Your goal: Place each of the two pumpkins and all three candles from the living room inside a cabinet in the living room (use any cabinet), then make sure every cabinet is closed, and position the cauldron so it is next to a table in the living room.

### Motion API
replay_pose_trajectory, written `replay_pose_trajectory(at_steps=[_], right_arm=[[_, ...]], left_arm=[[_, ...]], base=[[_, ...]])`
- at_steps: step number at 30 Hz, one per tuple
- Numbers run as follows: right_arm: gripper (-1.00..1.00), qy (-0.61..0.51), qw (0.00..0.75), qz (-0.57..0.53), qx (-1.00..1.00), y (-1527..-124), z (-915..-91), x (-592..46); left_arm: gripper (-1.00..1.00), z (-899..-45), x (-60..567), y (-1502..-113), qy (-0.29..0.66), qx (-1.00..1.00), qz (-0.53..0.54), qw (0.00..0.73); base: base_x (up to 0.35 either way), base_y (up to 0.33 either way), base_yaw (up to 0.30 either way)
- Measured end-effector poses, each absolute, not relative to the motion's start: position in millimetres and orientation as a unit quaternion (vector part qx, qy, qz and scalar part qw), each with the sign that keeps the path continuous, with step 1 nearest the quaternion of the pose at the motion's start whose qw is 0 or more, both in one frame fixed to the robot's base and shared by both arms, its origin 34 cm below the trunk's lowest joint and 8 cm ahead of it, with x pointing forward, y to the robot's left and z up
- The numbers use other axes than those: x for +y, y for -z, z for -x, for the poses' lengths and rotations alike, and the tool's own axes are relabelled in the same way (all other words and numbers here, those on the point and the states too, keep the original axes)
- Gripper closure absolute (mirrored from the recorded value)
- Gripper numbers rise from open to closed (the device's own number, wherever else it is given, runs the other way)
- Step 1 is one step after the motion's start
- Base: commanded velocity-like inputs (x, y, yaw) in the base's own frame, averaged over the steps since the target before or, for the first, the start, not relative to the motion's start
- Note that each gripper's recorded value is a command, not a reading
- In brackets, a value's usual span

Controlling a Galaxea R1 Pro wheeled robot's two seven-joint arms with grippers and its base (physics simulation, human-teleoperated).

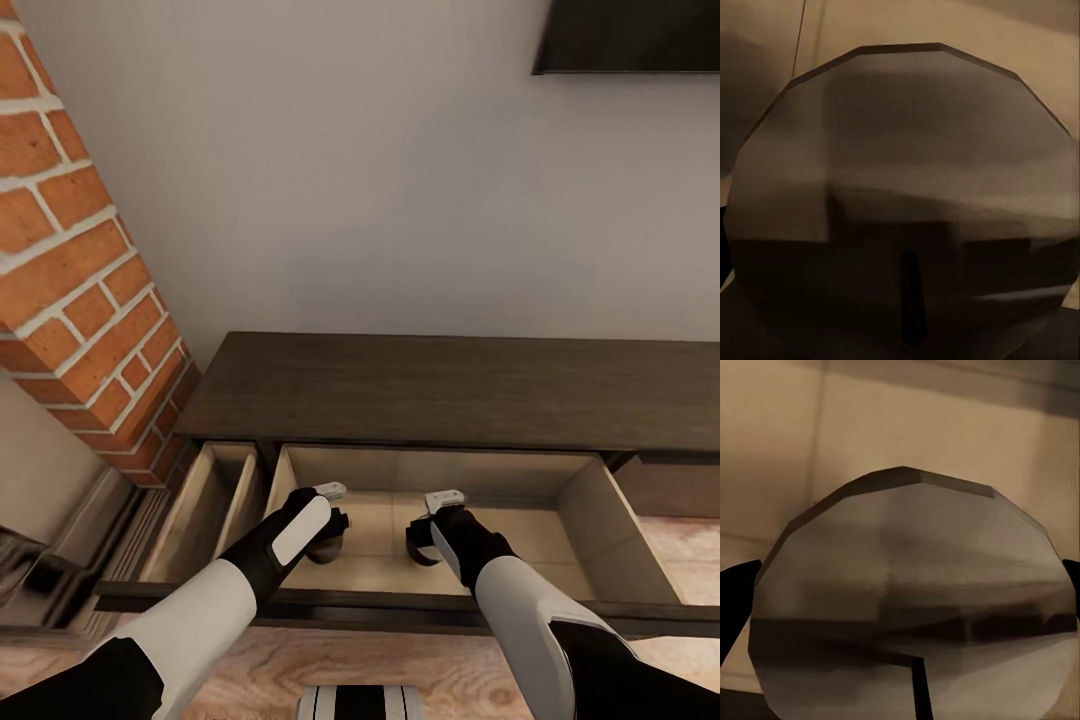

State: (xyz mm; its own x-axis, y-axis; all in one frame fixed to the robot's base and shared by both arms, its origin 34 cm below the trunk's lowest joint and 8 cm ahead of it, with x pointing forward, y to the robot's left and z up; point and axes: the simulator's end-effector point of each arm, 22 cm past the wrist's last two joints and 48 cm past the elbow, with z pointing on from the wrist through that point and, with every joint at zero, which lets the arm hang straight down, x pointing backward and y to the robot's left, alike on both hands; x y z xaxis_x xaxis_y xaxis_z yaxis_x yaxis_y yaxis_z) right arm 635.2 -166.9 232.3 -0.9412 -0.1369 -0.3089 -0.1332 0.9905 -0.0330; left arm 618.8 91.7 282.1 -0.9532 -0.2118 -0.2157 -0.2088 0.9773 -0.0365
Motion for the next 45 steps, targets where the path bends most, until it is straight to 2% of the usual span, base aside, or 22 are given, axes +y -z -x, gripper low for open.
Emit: replay_pose_trajectory(at_steps=[33,45], right_arm=[[1.00,0.002,0.134,0.068,0.989,-196.6,-618.4,-166.0],[1.00,0.005,0.159,0.065,0.985,-212.6,-636.2,-168.3]], left_arm=[[1.00,-604.2,90.7,-247.3,0.005,0.991,0.106,0.086],[1.00,-612.3,98.2,-260.8,0.016,0.986,0.128,0.104]], base=[[0.000,0.000,0.002],[0.000,0.000,0.000]])
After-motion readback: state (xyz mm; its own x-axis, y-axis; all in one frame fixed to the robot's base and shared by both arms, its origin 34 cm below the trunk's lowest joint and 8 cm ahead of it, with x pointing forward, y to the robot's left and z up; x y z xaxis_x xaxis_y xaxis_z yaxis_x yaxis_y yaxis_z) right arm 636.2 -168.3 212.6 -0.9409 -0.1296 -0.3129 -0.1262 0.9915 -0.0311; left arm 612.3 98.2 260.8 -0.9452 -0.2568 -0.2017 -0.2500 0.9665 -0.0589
